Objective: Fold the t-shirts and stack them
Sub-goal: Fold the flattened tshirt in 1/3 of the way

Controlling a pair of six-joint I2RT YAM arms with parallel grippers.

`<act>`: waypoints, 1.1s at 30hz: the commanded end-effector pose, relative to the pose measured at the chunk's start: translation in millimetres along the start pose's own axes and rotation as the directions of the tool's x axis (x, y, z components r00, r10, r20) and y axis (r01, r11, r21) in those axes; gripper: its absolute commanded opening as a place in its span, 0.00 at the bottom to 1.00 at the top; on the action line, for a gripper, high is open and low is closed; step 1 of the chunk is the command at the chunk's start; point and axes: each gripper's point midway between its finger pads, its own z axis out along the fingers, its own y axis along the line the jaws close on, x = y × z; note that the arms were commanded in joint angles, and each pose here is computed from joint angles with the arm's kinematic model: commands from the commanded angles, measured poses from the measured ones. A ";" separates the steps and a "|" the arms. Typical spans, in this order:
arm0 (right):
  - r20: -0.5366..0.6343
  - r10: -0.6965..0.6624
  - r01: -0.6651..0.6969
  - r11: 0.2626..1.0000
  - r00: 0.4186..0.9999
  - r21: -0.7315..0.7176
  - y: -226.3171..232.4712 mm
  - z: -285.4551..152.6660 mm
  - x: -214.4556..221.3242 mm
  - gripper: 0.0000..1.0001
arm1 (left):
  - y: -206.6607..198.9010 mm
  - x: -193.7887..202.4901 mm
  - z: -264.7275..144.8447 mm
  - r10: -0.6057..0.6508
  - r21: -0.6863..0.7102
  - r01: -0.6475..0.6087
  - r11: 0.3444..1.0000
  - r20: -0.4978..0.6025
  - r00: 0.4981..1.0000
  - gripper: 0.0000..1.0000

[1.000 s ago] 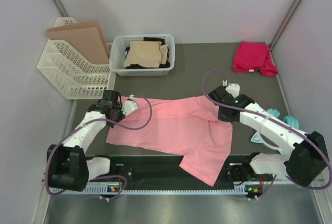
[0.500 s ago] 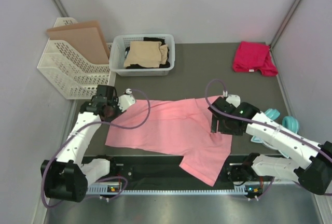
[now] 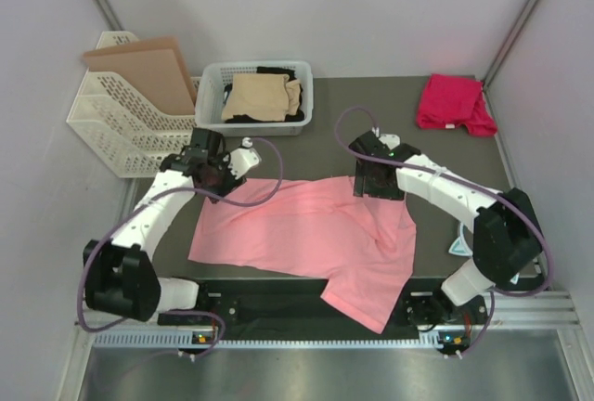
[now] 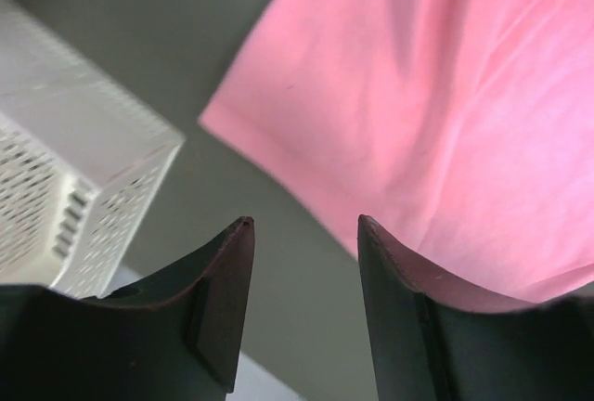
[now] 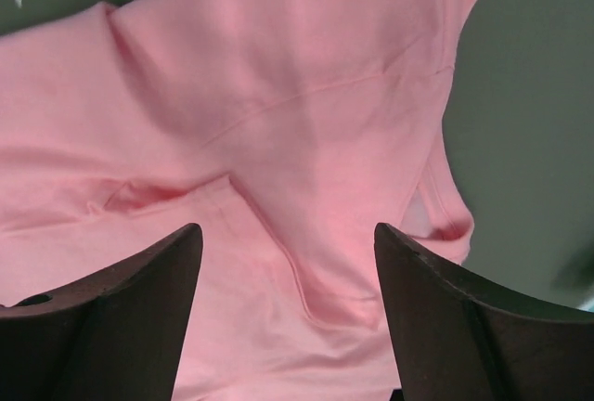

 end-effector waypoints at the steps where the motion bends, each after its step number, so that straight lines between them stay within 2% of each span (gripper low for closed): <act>1: 0.023 0.070 -0.068 0.995 0.997 -0.067 1.3 13.7 -20.5 0.73 | -6.1 -10.2 32.3 -0.057 0.050 0.056 0.997 0.012 0.998 0.51; 5: -0.014 0.113 -0.113 0.994 0.993 -0.003 -21.3 32.3 -10.6 0.73 | -0.4 -3.6 62.5 -0.064 0.077 0.071 0.995 -0.082 0.995 0.46; 9: -0.029 0.127 -0.127 0.992 0.991 0.012 -25.6 42.7 -4.2 0.72 | 13.8 -7.2 80.6 -0.054 0.047 0.059 0.997 -0.102 0.993 0.45; 13: -0.056 0.120 -0.123 0.991 0.991 -0.051 -11.5 51.1 -3.4 0.70 | 32.0 -4.9 95.8 -0.060 0.004 0.061 0.998 -0.134 0.989 0.45; 17: -0.080 0.084 -0.096 0.982 0.993 -0.165 9.7 51.2 -1.7 0.68 | 48.3 15.0 116.8 -0.090 -0.009 0.090 0.996 -0.208 0.974 0.43; 24: -0.121 0.061 -0.080 0.983 0.991 -0.165 12.3 65.5 11.7 0.66 | 51.5 45.7 134.1 -0.096 -0.021 0.094 0.995 -0.275 0.957 0.42; 26: -0.128 0.059 -0.081 0.982 0.990 -0.171 14.3 69.3 14.3 0.63 | 48.9 53.5 136.8 -0.090 -0.018 0.089 0.996 -0.290 0.953 0.42; 31: -0.164 0.050 -0.079 0.981 0.985 -0.179 18.3 80.2 24.8 0.49 | 44.0 65.1 138.7 -0.079 -0.023 0.076 0.997 -0.311 0.947 0.41; 33: -0.167 0.047 -0.078 0.980 0.985 -0.184 18.8 79.9 26.0 0.38 | 44.0 67.3 139.1 -0.071 -0.029 0.065 0.997 -0.312 0.947 0.41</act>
